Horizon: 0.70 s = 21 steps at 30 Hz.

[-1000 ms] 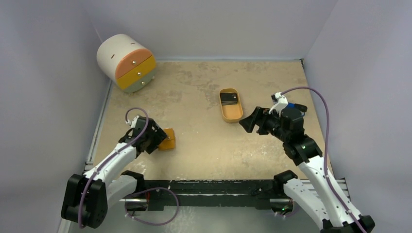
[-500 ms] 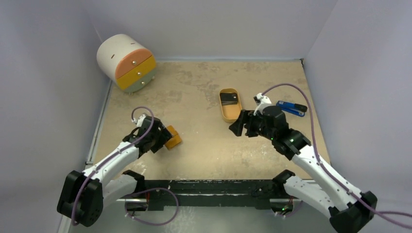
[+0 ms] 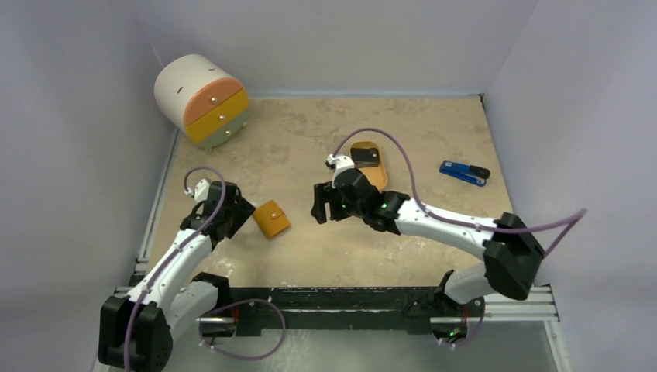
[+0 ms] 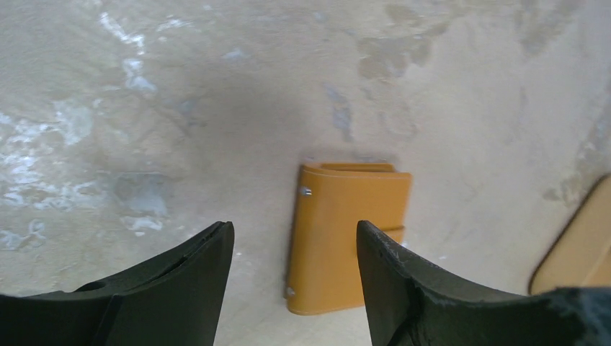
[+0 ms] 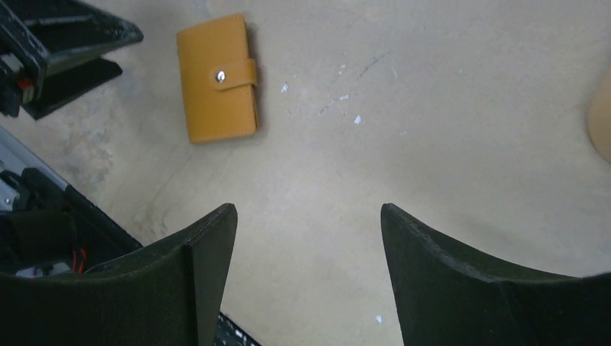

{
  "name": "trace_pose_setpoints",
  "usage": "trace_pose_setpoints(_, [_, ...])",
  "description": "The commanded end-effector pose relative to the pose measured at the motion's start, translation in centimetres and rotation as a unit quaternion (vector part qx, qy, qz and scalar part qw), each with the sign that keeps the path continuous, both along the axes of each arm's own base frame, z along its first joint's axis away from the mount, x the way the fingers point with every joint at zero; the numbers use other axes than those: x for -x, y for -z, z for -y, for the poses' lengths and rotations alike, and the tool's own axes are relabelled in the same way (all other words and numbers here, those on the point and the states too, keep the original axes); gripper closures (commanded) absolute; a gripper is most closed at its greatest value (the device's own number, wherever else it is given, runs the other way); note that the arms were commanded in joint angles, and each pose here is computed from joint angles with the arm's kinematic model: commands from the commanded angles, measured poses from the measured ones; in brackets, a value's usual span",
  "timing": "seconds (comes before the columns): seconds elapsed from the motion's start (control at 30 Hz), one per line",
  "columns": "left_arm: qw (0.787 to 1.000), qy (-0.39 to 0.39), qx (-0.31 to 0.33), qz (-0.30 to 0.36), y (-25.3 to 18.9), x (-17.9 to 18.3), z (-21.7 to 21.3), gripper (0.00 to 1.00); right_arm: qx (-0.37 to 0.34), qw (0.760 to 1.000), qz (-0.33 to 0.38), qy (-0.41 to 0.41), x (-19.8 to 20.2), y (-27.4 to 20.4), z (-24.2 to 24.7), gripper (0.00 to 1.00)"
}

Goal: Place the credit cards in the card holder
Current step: Move the card holder to the center of the board.

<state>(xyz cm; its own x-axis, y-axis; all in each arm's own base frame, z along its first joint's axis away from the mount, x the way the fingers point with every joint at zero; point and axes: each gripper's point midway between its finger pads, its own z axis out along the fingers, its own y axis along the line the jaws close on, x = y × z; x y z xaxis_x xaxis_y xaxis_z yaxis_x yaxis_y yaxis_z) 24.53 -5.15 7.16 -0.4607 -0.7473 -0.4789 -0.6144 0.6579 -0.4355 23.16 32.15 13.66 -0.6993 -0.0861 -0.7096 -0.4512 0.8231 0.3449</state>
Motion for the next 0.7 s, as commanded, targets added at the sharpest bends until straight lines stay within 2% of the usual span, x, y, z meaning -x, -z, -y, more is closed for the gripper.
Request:
trace_pose_setpoints(0.0, [0.999,-0.007,0.035,0.007,0.8,-0.7,0.0,0.38,-0.078,0.996,0.044,0.019,-3.6,-3.7,-4.6,0.26])
trace_pose_setpoints(0.17, [0.999,-0.008,0.047,0.017,0.8,-1.5,0.4,0.39,-0.095,0.995,-0.003,0.016,-4.3,-1.5,-7.6,0.29])
trace_pose_setpoints(0.37, [0.998,0.007,0.054,0.007,2.0,-1.2,0.9,0.41,-0.083,0.996,-0.038,-0.01,-5.2,1.8,-10.5,0.29])
trace_pose_setpoints(0.67, [0.997,0.024,0.071,-0.008,3.8,-0.3,1.7,0.49,-0.08,0.99,-0.106,-0.056,-4.2,5.7,-12.2,0.43])
